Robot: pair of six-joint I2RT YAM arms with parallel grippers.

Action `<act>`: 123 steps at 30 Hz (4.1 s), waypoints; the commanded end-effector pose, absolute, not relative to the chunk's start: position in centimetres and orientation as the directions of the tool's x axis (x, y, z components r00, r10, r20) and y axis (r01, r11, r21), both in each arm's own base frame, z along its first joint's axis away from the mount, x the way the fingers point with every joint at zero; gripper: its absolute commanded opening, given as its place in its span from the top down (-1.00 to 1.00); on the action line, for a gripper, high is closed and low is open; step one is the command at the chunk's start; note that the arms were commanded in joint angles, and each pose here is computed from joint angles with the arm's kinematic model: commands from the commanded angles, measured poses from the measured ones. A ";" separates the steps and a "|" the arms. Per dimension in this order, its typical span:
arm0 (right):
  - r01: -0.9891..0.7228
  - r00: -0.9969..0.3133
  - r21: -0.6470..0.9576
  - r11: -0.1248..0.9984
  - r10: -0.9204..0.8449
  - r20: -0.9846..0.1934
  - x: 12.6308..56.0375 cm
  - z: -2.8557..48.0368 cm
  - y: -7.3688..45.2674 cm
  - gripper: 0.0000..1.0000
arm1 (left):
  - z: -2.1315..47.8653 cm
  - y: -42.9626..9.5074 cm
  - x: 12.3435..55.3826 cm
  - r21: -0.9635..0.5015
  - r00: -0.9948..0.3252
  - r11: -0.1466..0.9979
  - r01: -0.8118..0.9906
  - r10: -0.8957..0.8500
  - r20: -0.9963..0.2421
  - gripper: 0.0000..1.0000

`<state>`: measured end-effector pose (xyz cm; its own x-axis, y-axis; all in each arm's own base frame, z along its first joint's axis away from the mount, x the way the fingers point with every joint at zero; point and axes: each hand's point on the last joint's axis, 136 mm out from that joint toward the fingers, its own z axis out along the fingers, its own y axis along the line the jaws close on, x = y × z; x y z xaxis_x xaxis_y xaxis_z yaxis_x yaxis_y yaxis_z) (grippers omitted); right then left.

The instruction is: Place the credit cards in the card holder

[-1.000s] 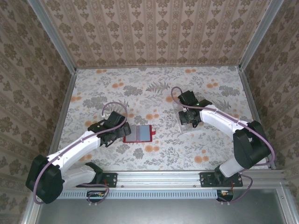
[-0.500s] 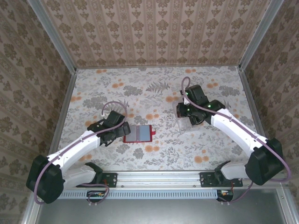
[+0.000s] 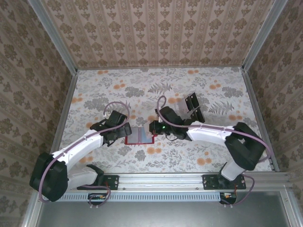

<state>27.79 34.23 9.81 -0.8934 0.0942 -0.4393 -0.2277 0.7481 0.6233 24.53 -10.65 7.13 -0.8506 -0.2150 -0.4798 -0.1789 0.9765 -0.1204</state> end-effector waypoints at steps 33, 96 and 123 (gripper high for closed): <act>-0.081 -0.898 0.520 0.850 0.165 -0.409 29.1 2.1 30.9 1.00 | 5.9 -14.4 25.4 -0.115 -0.891 0.993 -0.040 -0.088 -0.445 -1.00; -0.148 -0.826 0.812 0.565 0.380 -0.415 31.9 6.8 35.0 1.00 | 1.3 -11.5 22.9 0.032 -0.932 0.995 -0.091 -0.074 -0.355 -1.00; -0.125 -0.825 0.827 0.548 0.406 -0.393 31.4 4.4 35.6 1.00 | 1.4 -11.5 22.9 0.031 -0.932 0.996 -0.088 -0.071 -0.355 -1.00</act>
